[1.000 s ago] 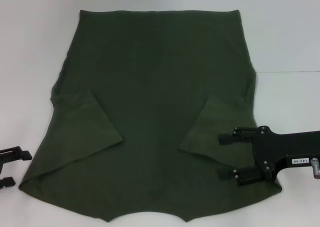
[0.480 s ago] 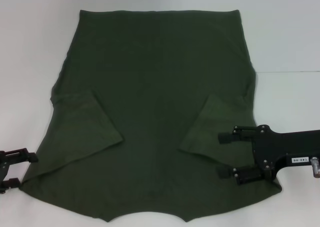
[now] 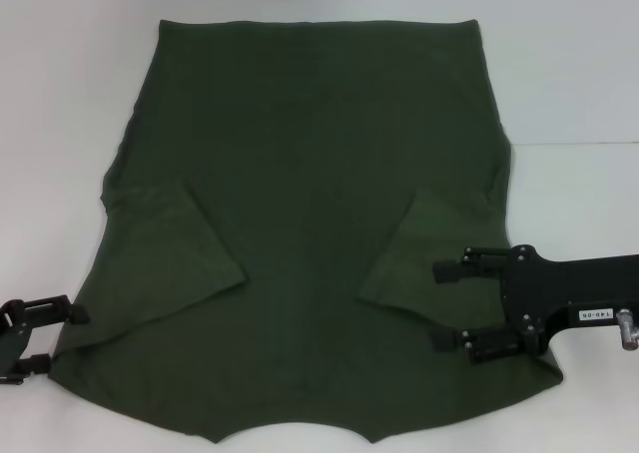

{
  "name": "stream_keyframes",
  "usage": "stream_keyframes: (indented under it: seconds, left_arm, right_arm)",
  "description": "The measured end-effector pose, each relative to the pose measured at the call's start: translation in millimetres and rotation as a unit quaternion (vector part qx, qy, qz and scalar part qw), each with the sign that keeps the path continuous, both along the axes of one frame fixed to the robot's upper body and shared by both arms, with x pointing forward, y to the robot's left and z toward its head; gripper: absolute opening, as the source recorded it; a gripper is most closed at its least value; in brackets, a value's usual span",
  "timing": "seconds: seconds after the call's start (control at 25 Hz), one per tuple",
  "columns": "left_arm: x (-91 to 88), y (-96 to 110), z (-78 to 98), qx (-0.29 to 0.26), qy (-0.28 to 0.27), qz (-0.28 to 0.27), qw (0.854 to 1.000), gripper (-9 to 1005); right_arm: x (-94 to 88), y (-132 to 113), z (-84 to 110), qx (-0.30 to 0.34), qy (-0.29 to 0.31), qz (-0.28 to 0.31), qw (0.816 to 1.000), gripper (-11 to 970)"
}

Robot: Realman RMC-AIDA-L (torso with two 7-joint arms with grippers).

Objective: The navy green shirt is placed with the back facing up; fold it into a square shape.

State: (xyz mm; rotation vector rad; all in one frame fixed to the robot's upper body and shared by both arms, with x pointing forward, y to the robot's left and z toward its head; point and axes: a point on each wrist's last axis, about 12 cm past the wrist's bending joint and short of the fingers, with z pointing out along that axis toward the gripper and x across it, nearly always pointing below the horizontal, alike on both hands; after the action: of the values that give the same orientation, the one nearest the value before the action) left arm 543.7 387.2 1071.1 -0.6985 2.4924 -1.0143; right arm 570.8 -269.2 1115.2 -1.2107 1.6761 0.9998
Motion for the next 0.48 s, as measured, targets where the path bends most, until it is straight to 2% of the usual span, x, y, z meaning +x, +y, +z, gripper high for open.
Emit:
stream_keyframes:
  seconds: [0.48]
  left_arm:
    - [2.4,4.7,6.0,0.006,-0.007,0.001,1.000,914]
  right_arm:
    - [2.1,0.2,1.7,-0.001,-0.002,-0.001,1.000,926]
